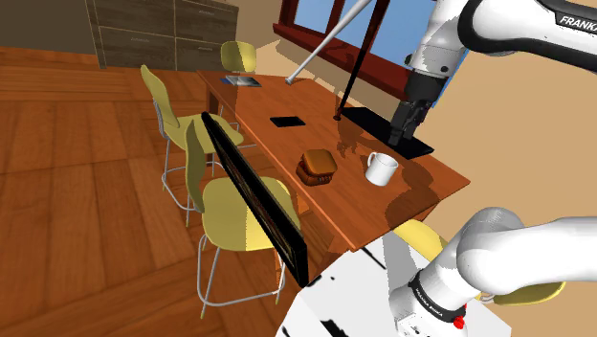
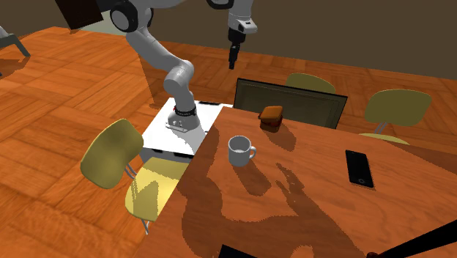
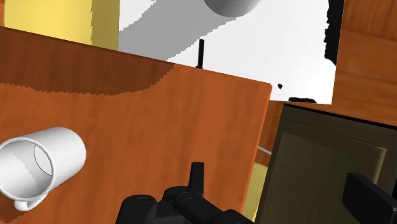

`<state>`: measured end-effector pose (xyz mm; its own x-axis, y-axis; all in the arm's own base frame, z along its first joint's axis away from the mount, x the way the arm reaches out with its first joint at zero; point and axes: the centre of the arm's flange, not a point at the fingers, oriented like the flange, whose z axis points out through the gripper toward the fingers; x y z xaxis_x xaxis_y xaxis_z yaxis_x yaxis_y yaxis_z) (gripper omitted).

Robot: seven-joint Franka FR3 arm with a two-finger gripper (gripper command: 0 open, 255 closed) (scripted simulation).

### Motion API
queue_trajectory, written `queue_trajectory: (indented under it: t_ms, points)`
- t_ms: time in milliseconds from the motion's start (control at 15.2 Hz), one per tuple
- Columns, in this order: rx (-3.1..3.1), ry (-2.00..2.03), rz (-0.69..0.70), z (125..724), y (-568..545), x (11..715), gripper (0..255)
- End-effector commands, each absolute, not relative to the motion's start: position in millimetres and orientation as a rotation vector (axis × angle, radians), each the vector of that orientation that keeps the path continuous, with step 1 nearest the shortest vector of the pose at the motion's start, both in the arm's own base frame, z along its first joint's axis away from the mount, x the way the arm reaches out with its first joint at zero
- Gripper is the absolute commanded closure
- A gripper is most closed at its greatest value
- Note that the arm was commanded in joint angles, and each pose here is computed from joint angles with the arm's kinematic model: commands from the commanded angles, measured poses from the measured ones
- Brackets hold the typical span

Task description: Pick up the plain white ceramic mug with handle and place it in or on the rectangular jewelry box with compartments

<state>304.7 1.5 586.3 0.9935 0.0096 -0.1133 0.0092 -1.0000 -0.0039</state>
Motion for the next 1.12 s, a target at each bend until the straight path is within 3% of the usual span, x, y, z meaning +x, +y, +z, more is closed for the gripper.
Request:
queue_trajectory:
  t_ms: [0,1056]
  points:
    - [-3.133,-0.015,0.178,586,1,305,0]
    - [-3.149,-0.006,0.119,463,-160,350,0]
